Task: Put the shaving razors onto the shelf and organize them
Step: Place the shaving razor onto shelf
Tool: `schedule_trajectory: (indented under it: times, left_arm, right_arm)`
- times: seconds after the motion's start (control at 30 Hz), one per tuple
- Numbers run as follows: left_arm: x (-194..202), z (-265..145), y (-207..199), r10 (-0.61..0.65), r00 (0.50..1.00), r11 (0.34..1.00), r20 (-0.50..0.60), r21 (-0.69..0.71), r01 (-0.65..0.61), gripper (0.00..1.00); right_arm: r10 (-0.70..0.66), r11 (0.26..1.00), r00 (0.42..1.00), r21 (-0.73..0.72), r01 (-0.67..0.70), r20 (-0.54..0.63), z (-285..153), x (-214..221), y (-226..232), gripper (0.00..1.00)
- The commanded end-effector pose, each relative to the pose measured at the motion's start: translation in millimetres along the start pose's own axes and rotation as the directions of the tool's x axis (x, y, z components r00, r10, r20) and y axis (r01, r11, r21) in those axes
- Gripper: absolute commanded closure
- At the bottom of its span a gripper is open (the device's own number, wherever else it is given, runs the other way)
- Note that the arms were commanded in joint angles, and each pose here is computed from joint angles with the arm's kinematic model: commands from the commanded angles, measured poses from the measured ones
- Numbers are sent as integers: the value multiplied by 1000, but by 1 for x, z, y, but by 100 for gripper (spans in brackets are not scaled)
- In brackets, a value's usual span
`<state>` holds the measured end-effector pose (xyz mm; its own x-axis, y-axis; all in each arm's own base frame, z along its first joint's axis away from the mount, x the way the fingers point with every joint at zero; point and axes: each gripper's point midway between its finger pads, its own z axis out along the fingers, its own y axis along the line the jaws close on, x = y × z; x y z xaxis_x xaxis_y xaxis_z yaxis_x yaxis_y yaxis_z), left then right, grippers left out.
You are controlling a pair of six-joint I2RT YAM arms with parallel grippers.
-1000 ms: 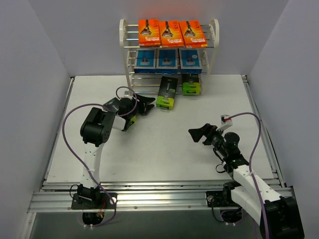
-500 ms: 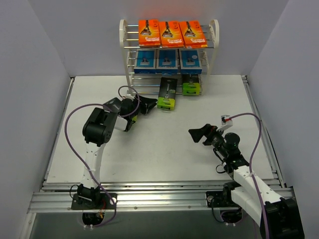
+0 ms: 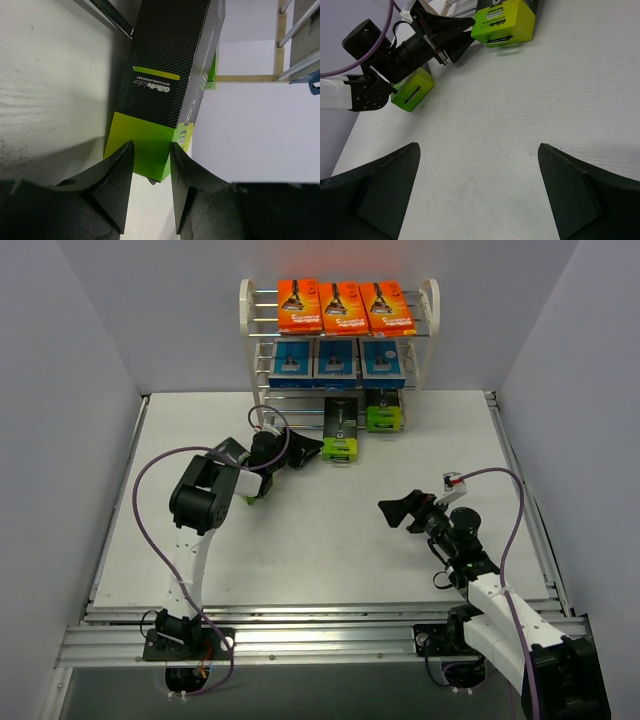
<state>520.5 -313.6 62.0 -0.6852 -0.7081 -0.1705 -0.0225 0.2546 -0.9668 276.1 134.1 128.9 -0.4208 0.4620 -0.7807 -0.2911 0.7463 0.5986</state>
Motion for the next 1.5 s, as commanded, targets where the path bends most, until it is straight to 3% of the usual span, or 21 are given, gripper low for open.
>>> schedule_trajectory:
  times: [0.0,0.27,0.5,0.8,0.87,0.97,1.0,1.1,1.3,1.47]
  left_arm:
    - [5,1,18,117,993,986,-15,-121,-118,57]
    - [-18,-4,-4,301,953,942,33,-163,-293,57]
    - [-24,6,-17,338,940,936,37,-120,-332,56]
    - [-26,20,-32,419,908,907,26,-49,-417,57]
    - [-23,23,-36,421,907,907,19,-30,-420,57]
    - [-23,24,-38,418,908,908,23,-21,-418,57]
    - [-23,24,-37,418,908,908,24,-17,-418,57]
    - [-22,26,-40,417,909,909,24,-2,-417,57]
    - [-20,30,-52,438,899,898,27,32,-438,54]
    - [-22,33,-61,431,902,900,37,53,-432,55]
  right_arm:
    - [-31,998,999,-48,33,38,2,-10,11,0]
    - [-42,998,999,-47,42,9,18,-3,11,9]
    - [-64,996,997,-63,61,-49,52,15,13,24]
    - [-89,996,994,-29,87,-71,100,18,10,36]
    - [-84,996,994,-14,83,-72,116,18,5,43]
    - [-66,998,996,-19,65,-59,138,12,6,61]
    - [-59,998,995,-4,59,-80,145,21,-1,71]
    - [-39,999,996,-5,39,-82,165,26,-6,84]
    - [-22,1000,997,-1,22,-77,185,30,-13,92]
    - [-26,1000,996,13,27,-82,197,29,-17,91]
